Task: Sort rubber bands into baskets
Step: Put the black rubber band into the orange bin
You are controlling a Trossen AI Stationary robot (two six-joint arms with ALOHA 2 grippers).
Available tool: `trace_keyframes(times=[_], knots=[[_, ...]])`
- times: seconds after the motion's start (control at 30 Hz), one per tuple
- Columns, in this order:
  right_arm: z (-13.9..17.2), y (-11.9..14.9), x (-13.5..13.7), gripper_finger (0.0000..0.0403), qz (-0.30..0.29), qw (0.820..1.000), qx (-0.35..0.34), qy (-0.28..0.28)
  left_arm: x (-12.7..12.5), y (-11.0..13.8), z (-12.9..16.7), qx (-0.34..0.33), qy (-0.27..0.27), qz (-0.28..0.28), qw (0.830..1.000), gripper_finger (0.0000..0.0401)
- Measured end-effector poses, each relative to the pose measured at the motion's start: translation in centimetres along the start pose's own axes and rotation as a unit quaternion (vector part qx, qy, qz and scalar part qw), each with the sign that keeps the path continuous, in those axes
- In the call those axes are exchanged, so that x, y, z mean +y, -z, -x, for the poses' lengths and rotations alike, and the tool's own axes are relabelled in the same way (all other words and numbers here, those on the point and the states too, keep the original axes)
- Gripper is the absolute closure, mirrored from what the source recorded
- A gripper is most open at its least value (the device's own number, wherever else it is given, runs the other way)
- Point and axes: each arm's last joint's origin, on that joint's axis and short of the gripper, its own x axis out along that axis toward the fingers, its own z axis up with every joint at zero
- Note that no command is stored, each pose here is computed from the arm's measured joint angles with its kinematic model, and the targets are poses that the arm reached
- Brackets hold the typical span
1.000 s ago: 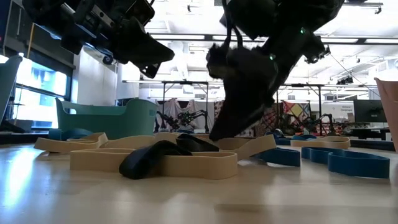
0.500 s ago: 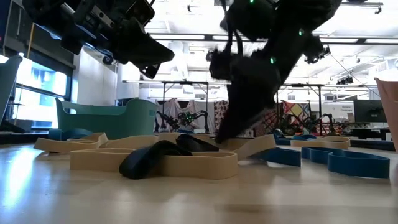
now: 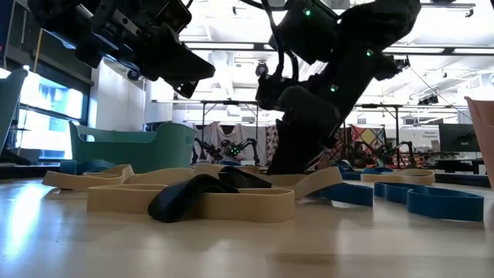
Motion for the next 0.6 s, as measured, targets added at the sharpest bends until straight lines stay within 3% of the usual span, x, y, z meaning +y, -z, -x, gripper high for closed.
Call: trace_keyframes(times=[0.4, 0.5, 0.6], knots=[[-0.60, -0.21, 0.42, 0.0241, 0.013, 0.999, -0.024, -0.019, 0.02, 0.05, -0.01, 0.002, -0.005, 0.000, 1.000, 0.0400], [-0.59, -0.22, 0.41, 0.0268, 0.021, 0.999, -0.025, -0.018, 0.04, 0.05, 0.00, 0.002, -0.007, 0.000, 1.000, 0.0400], [-0.59, -0.34, 0.46, 0.0329, 0.025, 0.999, -0.031, -0.021, 0.03, 0.05, -0.01, 0.002, -0.007, 0.000, 1.000, 0.0400]])
